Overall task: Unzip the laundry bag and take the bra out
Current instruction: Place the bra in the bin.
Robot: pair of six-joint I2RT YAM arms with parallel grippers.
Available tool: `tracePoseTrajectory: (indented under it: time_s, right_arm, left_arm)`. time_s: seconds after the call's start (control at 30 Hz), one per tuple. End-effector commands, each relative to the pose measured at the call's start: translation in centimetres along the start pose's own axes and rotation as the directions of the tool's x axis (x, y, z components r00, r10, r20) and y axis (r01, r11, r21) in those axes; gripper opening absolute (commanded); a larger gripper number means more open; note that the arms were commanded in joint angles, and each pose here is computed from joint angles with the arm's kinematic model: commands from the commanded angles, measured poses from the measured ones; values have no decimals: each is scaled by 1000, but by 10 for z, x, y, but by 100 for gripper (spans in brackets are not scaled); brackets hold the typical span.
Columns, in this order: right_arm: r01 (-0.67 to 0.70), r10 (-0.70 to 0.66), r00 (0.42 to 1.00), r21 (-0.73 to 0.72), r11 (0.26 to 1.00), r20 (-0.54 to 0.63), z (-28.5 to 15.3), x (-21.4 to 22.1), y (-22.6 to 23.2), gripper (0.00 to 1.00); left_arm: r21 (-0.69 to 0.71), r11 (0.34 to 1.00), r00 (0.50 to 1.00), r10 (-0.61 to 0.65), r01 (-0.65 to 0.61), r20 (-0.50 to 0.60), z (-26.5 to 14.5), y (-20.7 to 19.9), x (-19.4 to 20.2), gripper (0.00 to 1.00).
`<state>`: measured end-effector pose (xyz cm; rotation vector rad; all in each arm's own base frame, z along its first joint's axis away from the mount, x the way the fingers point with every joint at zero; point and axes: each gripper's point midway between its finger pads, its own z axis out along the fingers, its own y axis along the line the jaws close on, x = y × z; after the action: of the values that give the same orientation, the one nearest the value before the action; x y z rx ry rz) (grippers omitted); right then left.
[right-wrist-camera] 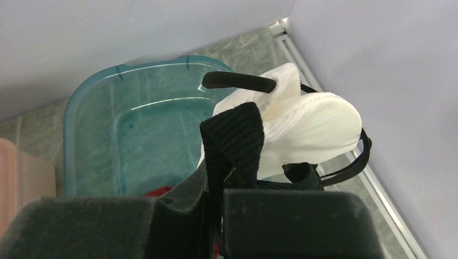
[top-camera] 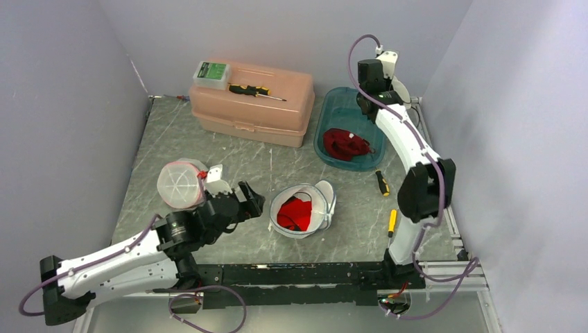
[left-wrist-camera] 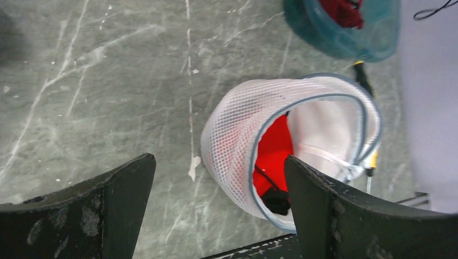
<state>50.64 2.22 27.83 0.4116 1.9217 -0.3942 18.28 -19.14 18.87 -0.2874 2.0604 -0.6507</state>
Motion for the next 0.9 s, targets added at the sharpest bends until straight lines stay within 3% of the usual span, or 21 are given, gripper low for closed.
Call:
tracePoseTrajectory:
  time_s: [0.0,0.2,0.43,0.57,0.87]
  right_arm:
    - [-67,72,996,-71,995,59,27,-28,28,0]
    - [-62,65,998,-95,994,27,63,-23,60,0]
    - [-74,65,996,-126,989,-68,92,18,90,0]
    - [-68,65,998,-143,987,-28,75,18,101,0]
    - [-93,119,982,-173,981,148,-8,-73,67,0]
  left_arm:
    - [-59,998,999,35,-34,24,5,-1,-8,94]
    - [-95,995,998,45,-41,40,17,4,-1,94]
    - [-139,987,995,92,-85,42,25,7,0,94]
    - [-140,984,993,116,-111,28,29,2,2,94]
    - [-102,990,995,101,-101,-5,29,-7,8,94]
